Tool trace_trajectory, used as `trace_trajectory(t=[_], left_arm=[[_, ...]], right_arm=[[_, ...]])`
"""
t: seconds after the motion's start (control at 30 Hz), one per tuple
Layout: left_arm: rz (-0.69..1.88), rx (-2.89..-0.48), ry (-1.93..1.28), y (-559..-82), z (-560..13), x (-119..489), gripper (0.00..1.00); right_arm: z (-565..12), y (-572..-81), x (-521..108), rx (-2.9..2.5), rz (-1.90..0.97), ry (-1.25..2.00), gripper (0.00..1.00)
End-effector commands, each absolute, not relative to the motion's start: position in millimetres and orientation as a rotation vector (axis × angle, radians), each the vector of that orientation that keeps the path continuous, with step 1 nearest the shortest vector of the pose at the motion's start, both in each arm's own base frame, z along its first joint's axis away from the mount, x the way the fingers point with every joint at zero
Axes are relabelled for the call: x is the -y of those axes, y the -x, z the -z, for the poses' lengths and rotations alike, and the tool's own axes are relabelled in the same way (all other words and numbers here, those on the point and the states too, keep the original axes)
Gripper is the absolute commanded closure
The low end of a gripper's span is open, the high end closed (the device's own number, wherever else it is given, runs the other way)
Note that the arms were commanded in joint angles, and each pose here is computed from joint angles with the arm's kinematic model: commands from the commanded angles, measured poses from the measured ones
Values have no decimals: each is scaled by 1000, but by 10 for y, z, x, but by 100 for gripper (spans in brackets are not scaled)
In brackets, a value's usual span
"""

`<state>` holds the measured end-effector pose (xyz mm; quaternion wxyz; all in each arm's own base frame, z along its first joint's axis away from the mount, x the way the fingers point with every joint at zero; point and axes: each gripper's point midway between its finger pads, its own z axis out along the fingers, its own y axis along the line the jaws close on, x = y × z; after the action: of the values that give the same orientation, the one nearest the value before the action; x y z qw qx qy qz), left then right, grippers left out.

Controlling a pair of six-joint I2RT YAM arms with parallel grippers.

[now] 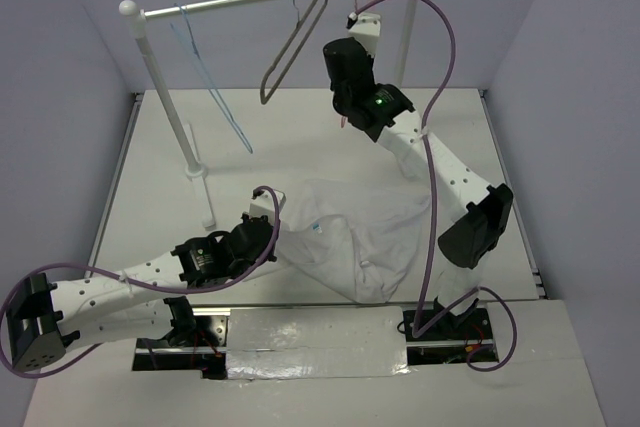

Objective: Place the t-shirt on the hanger
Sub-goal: Pick up the hanger from the clothesline.

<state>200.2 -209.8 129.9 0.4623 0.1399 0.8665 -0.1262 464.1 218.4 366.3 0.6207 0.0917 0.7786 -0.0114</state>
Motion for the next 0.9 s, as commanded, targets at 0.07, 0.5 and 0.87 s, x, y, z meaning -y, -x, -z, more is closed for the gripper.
trace_trajectory(t=[0.07,0.5,0.87], left_arm=[[318,-2111,-327,-2040,-1344,2129,100],[314,-2110,-325,-2039,-1352,2126,100],[346,-2093,-317,-2074,-1447,2190,100]], right_arm=[[-4560,-4414,-1881,-1622,-24,-183,100],[-4617,-4163,-1717,-1620,-67,-83,100],[-3701,-3269,-1867,-1893,-376,107,100]])
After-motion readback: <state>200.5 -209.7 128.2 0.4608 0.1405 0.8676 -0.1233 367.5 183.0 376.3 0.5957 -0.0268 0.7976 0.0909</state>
